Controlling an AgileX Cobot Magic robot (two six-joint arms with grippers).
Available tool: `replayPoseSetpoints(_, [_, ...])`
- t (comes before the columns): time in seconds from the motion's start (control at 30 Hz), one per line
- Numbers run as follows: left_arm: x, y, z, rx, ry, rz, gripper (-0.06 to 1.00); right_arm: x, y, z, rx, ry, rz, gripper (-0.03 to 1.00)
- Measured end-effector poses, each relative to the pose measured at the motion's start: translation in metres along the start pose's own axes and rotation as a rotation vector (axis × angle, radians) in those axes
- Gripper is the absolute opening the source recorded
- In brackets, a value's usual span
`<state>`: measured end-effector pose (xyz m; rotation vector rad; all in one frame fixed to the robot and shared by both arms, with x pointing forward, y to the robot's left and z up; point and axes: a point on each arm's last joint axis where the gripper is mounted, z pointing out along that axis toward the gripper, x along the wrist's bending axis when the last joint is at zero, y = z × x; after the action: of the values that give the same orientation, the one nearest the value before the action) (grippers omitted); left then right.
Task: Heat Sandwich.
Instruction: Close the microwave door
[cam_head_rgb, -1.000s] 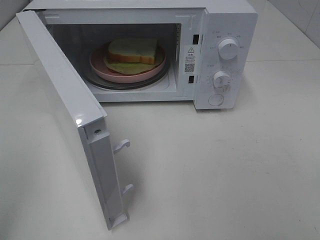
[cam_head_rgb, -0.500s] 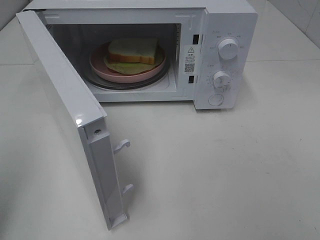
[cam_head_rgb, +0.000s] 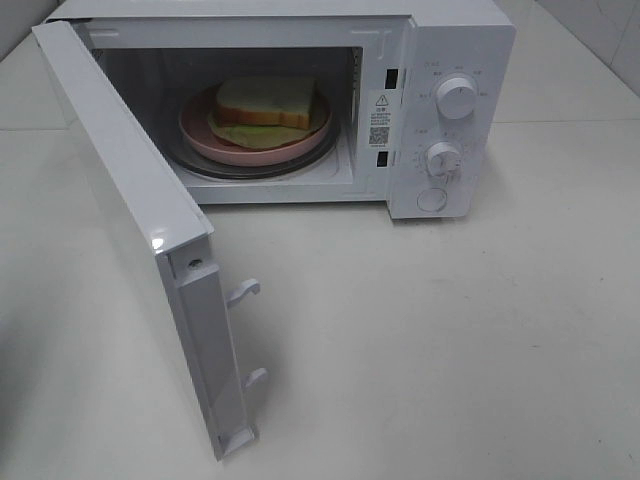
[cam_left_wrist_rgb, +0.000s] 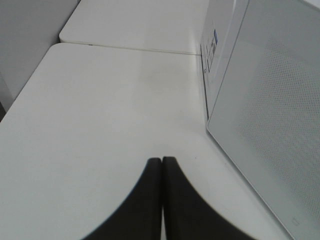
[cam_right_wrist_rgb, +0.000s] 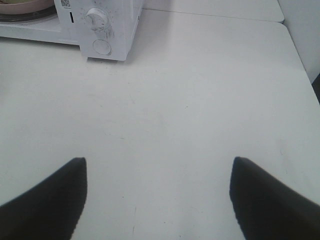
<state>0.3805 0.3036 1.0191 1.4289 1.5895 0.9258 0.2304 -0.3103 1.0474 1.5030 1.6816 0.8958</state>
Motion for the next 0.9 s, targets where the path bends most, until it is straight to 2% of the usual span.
replayPoseSetpoints(0.5, [-0.002, -0.001, 0.055, -0.084, -0.011, 0.006, 0.00, 0.000, 0.000, 0.000, 0.000, 0.000, 0.000, 0.76])
replayPoseSetpoints(0.67, [-0.015, -0.002, 0.072, -0.142, -0.083, 0.082, 0.00, 0.000, 0.000, 0.000, 0.000, 0.000, 0.000, 0.76])
replayPoseSetpoints(0.73, [-0.024, -0.005, 0.080, -0.164, -0.139, 0.132, 0.00, 0.000, 0.000, 0.000, 0.000, 0.000, 0.000, 0.76])
replayPoseSetpoints(0.8, [-0.032, -0.010, 0.088, -0.174, -0.179, 0.150, 0.00, 0.000, 0.000, 0.000, 0.000, 0.000, 0.000, 0.76])
replayPoseSetpoints(0.9, [-0.036, -0.013, 0.093, -0.172, -0.200, 0.156, 0.00, 0.000, 0.000, 0.000, 0.000, 0.000, 0.000, 0.76])
